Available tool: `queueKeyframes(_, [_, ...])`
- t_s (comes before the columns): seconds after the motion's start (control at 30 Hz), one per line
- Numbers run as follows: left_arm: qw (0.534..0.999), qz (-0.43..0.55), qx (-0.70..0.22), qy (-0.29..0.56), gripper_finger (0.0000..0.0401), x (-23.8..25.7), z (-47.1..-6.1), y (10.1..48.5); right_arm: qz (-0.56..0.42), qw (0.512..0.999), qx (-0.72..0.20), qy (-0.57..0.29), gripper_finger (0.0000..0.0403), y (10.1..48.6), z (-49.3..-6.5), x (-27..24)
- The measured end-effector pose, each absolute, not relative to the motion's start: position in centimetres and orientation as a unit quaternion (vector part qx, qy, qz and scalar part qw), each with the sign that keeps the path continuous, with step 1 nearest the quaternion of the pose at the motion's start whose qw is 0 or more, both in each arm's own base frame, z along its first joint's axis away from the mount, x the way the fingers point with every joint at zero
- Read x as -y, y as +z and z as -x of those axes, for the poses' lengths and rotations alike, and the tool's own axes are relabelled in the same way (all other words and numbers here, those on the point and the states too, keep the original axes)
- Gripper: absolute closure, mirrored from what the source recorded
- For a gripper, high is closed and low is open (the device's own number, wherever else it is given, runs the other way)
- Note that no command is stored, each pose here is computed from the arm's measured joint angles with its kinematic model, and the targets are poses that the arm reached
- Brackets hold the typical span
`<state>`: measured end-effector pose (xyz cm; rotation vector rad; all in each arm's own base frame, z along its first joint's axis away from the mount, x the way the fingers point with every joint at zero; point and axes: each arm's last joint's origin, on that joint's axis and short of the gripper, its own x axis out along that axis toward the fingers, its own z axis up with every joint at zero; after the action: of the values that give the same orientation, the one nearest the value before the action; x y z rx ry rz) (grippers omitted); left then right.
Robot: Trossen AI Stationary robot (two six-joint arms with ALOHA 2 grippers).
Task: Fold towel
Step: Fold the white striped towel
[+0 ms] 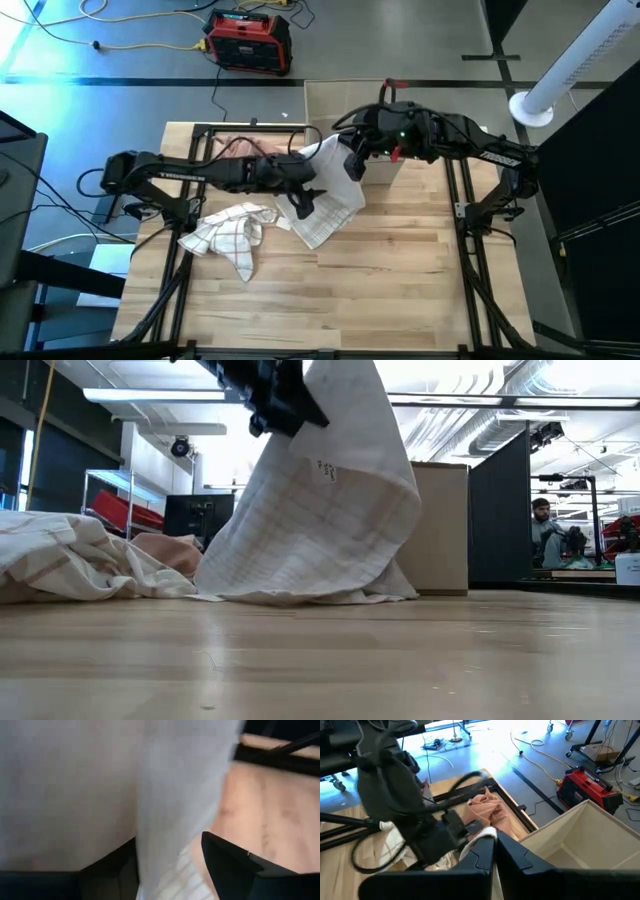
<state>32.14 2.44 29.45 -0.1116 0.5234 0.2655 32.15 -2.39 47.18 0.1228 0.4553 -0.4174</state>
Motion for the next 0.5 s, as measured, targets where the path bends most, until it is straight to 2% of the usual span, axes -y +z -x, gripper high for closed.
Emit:
queueKeyframes(0.1, [0.962,0.067,-0.247,0.093,0.0260,-2.4,-32.1,29.9,-0.060,0.951,-0.224,-0.205,0.0403,47.2,-32.1,2.4])
queueKeyframes(0.27, [0.952,0.082,-0.291,0.043,0.0380,-2.4,-31.7,29.2,-0.060,0.950,-0.227,-0.205,0.0403,47.1,-32.1,2.4])
queueKeyframes(0.4, [0.951,0.120,-0.284,0.014,0.0391,-1.8,-31.0,30.0,-0.058,0.948,-0.236,-0.206,0.0403,47.0,-31.9,2.4])
queueKeyframes(0.5, [0.950,0.148,-0.276,-0.012,0.0399,-0.9,-29.7,32.1,-0.055,0.943,-0.253,-0.207,0.0403,47.1,-31.0,2.3])
